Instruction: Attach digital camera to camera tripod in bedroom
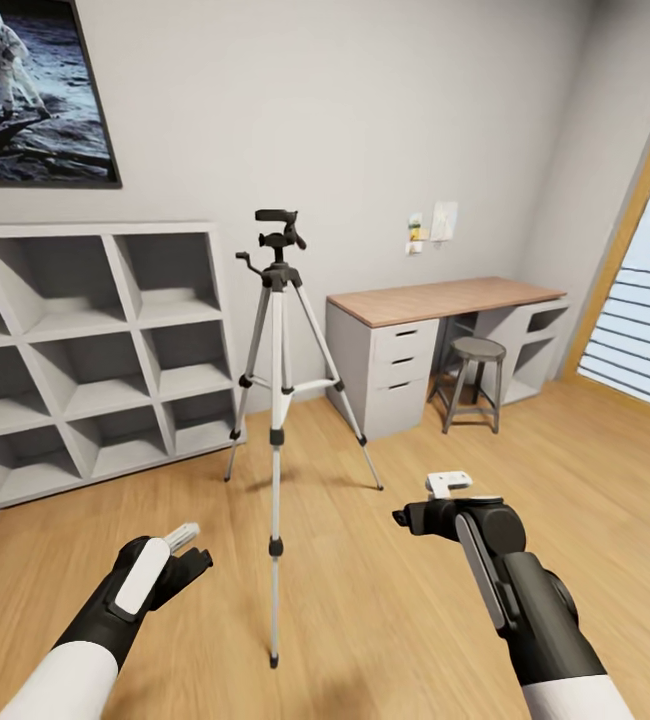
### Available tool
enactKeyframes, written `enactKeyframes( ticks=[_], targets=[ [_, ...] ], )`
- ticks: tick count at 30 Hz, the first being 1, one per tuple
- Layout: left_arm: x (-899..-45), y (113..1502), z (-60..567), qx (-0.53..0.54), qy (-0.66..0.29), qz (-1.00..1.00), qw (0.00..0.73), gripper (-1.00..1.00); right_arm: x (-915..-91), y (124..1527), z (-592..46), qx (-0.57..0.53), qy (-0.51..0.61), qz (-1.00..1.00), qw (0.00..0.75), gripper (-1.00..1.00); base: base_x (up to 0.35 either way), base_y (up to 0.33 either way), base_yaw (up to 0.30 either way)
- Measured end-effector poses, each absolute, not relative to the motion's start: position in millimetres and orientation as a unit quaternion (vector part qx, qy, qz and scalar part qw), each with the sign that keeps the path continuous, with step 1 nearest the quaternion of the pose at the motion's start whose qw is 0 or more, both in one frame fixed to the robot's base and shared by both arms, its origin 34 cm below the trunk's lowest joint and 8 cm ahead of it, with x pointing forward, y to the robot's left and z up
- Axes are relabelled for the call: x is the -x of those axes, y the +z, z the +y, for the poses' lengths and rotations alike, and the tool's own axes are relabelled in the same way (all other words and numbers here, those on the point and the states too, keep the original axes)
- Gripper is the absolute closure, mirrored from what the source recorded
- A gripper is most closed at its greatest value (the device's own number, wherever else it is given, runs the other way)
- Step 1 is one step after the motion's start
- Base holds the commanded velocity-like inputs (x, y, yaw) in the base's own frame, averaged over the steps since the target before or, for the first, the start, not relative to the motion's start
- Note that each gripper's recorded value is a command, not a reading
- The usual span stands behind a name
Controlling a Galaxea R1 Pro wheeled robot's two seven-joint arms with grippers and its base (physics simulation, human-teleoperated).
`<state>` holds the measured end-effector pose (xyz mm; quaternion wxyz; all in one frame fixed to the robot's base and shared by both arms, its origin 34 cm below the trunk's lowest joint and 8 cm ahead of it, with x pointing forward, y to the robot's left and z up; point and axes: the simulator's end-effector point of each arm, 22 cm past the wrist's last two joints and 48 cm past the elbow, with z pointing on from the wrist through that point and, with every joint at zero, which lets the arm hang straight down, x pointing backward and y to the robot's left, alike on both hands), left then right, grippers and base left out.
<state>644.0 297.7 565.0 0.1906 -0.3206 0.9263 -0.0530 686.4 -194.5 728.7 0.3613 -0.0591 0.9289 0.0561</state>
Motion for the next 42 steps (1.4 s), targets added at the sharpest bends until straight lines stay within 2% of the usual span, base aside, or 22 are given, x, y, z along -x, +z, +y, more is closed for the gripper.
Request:
enactKeyframes(
  ticks=[16, 42],
  targets=[
    [-629.2, 520.6, 290.6, 0.316, -0.051, 0.932, 0.173, -1.0, -682.2, 699.1, -195.5, 0.061, 0.056, 0.928, 0.364, -1.0, 0.0, 0.0, 0.214],
    [-629.0, 464.2, 273.2, 0.3, -0.065, 0.938, 0.163, -1.0, -671.4, 643.2, -195.2, 0.059, 0.059, 0.928, 0.362, -1.0, 0.0, 0.0, 0.011]
  ],
)
